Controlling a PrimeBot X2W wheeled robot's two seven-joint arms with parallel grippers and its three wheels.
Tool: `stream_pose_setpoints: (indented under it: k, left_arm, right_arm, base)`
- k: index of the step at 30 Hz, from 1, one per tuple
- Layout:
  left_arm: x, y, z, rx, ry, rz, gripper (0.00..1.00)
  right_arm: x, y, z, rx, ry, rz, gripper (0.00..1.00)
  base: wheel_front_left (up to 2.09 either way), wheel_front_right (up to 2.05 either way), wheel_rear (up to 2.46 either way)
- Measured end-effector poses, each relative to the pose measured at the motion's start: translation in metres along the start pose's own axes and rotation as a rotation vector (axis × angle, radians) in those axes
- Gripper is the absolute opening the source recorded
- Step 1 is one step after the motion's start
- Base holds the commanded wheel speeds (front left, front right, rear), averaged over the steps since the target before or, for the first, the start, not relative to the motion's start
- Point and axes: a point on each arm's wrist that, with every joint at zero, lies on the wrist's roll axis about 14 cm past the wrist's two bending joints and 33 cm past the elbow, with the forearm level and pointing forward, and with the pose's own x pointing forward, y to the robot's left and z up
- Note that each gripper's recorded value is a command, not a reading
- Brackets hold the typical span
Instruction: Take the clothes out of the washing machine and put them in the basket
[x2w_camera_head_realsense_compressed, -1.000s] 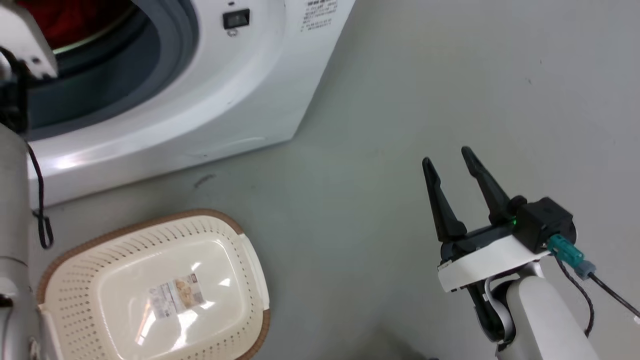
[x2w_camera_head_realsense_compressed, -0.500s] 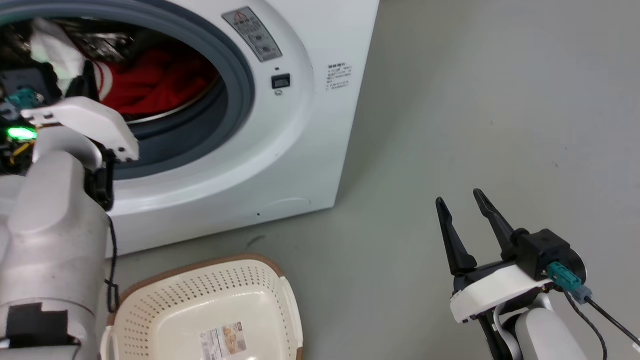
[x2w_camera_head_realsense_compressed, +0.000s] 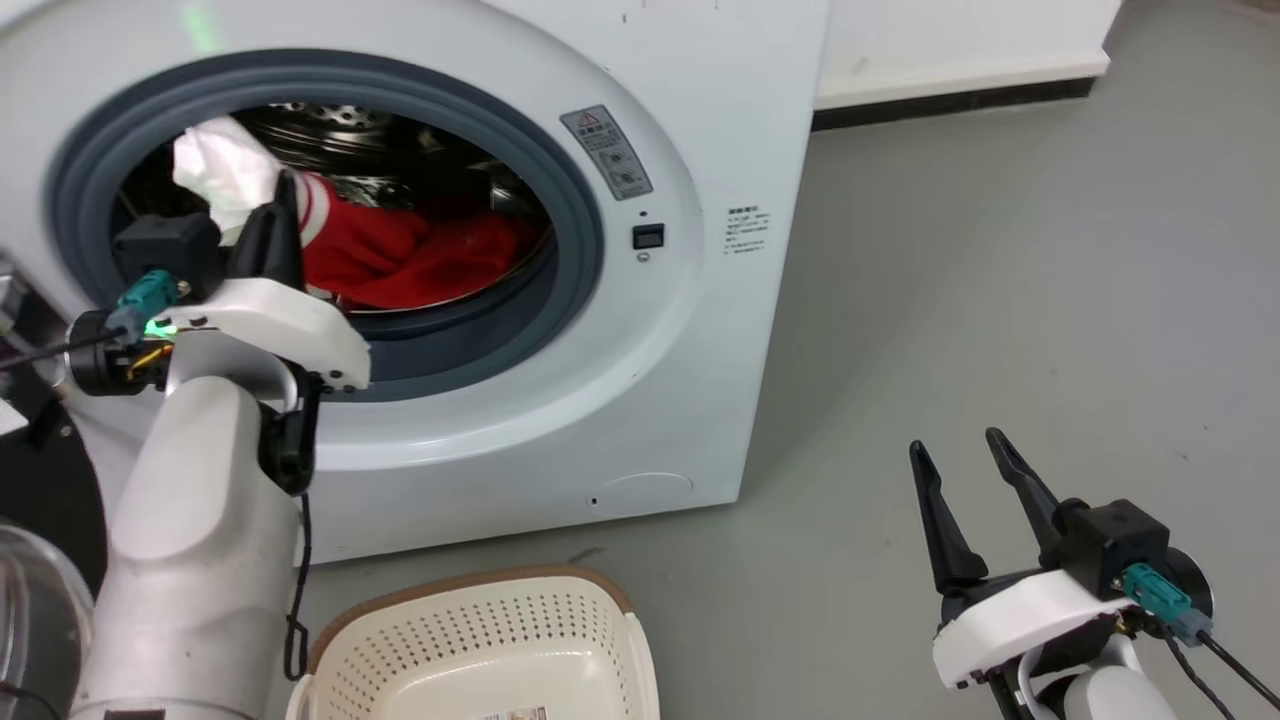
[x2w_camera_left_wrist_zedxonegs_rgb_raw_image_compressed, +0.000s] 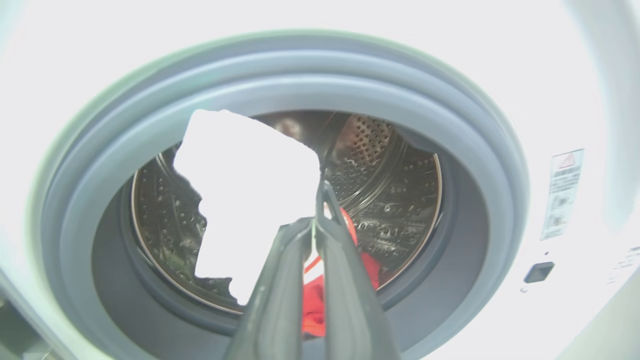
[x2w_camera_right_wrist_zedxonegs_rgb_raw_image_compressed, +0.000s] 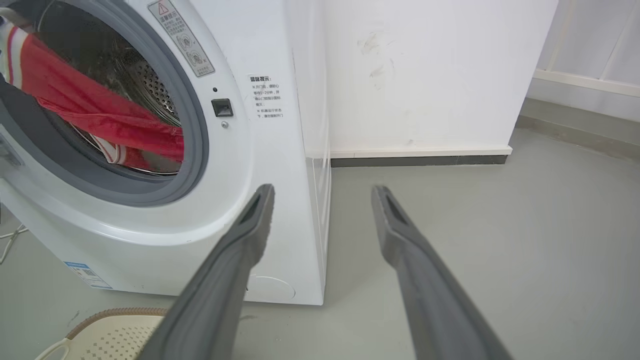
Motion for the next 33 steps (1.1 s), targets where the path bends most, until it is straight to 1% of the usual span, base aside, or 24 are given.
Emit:
stream_pose_setpoints:
  k: [8, 17, 23, 26, 28, 31, 33]
  left_arm:
    - [-0.031, -0.018, 0.057, 0.004, -0.196, -0.051, 0.00]
    - [-0.079, -0.038, 0.118, -0.006, -0.392, -0.083, 0.00]
    - [-0.115, -0.044, 0.140, -0.014, -0.445, -0.079, 0.00]
    - [-0.129, -0.046, 0.140, -0.023, -0.438, -0.074, 0.00]
    - [-0.135, -0.042, 0.129, -0.037, -0.396, -0.050, 0.00]
    - [-0.144, -0.033, 0.095, -0.080, -0.283, 0.009, 0.00]
    - [-0.151, -0.024, 0.062, -0.108, -0.180, 0.064, 0.00]
  right_arm:
    - [0.001, 0.019, 0.011, 0.001, -0.021, 0.056, 1.00]
    - [0.003, 0.032, 0.012, -0.004, -0.016, 0.097, 1.00]
    - [0.007, 0.038, 0.014, -0.012, -0.017, 0.117, 1.00]
    - [0.009, 0.042, 0.014, -0.013, -0.013, 0.129, 1.00]
    - [0.010, 0.045, 0.013, -0.013, -0.010, 0.137, 1.00]
    - [0.012, 0.047, 0.013, -0.013, -0.006, 0.144, 1.00]
    - [0.013, 0.049, 0.011, -0.013, 0.000, 0.149, 1.00]
  base:
    - [0.00, 0.00, 0.00]
    - [0.00, 0.00, 0.00]
    - [0.00, 0.00, 0.00]
    - [0.00, 0.00, 0.00]
    - [0.00, 0.00, 0.00]
    - [0.00, 0.00, 0.00]
    - [0.00, 0.00, 0.00]
